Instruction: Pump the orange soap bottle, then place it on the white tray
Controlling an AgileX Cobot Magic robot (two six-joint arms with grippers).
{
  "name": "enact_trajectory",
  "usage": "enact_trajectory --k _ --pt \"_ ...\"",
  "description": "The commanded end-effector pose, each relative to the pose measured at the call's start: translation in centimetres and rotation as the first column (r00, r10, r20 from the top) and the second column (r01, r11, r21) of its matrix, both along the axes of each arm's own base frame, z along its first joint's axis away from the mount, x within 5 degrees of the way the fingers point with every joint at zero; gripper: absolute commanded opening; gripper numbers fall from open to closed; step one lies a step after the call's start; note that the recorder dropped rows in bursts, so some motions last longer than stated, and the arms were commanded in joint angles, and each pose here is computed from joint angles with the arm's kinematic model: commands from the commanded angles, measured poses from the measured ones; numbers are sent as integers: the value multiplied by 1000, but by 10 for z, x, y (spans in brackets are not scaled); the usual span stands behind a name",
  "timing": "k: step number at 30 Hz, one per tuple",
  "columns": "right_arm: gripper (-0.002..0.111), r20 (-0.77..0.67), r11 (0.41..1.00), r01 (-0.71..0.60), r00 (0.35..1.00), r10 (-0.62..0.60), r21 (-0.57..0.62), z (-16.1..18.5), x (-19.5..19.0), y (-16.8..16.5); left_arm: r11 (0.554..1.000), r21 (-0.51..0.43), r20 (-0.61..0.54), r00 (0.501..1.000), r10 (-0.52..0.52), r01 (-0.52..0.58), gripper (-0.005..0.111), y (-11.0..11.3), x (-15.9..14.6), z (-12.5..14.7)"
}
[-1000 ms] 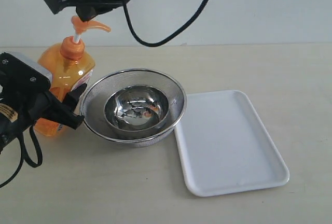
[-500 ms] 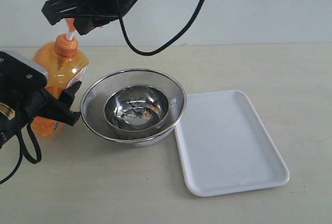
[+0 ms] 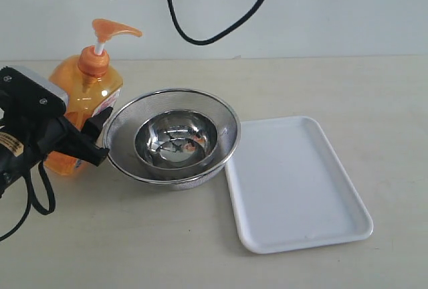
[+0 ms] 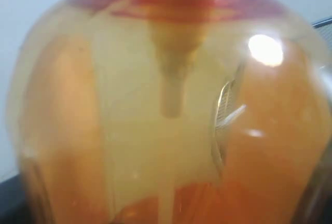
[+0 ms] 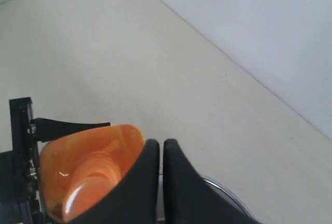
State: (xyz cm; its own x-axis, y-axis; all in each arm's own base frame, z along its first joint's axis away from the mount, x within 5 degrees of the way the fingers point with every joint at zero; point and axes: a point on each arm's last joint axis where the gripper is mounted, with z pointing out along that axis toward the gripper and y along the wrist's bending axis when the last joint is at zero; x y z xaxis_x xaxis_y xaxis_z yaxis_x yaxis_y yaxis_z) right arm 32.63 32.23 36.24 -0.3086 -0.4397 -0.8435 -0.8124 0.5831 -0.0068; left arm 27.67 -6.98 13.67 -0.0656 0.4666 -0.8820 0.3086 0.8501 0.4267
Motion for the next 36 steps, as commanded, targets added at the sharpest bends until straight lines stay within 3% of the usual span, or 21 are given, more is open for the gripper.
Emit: enact_trajectory --k 1,13,22,27,36 --pt "0 -45 998 -5 999 2 -65 -15 5 -2 1000 -13 48 999 -13 13 5 -3 1 8" --pt "0 -122 985 -46 992 26 -165 -20 -4 -8 1000 -14 51 999 -12 13 5 -3 1 8" --pt "0 -27 996 -4 1000 1 -88 8 -8 -14 1000 -14 51 999 -12 13 5 -3 1 8" --pt "0 -50 999 -40 998 39 -21 15 -15 -10 1000 -14 51 999 -12 13 5 -3 1 8" --pt "0 -100 995 -93 991 90 -24 9 -25 0 1000 -14 51 999 -12 13 5 -3 1 8"
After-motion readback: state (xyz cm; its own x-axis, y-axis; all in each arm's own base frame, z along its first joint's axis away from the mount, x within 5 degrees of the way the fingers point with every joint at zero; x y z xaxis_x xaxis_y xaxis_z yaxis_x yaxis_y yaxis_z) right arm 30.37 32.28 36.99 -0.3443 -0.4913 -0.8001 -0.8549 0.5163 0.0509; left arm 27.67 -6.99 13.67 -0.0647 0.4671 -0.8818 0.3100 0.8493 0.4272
